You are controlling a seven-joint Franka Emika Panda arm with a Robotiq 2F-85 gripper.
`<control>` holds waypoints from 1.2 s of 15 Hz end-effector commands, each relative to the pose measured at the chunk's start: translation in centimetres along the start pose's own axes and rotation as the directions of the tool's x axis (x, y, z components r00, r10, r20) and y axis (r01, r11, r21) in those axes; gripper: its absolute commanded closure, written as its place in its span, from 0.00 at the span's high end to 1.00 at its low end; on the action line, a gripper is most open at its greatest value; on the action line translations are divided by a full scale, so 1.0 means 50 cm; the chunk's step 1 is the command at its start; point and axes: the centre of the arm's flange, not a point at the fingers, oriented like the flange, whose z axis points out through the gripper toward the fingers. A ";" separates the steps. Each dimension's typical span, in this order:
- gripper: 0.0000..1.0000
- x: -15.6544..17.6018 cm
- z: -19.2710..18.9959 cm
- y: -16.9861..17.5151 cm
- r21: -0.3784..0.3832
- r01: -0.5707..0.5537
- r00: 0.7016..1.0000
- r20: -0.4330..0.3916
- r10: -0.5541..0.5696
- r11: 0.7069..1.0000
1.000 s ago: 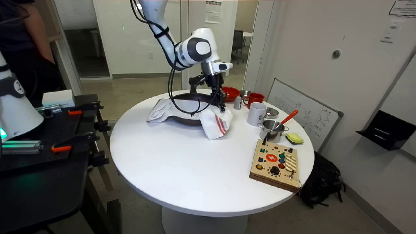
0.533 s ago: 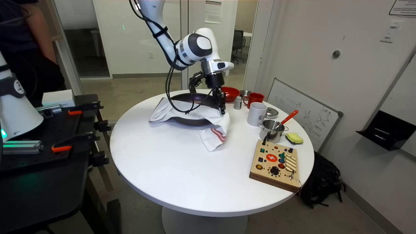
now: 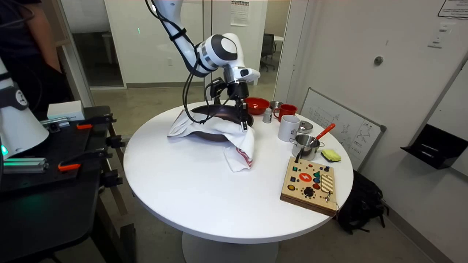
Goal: Pick up the kitchen towel and wipe the pan
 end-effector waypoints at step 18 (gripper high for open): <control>0.03 -0.219 -0.107 0.293 -0.208 -0.099 0.974 0.181 0.138 0.973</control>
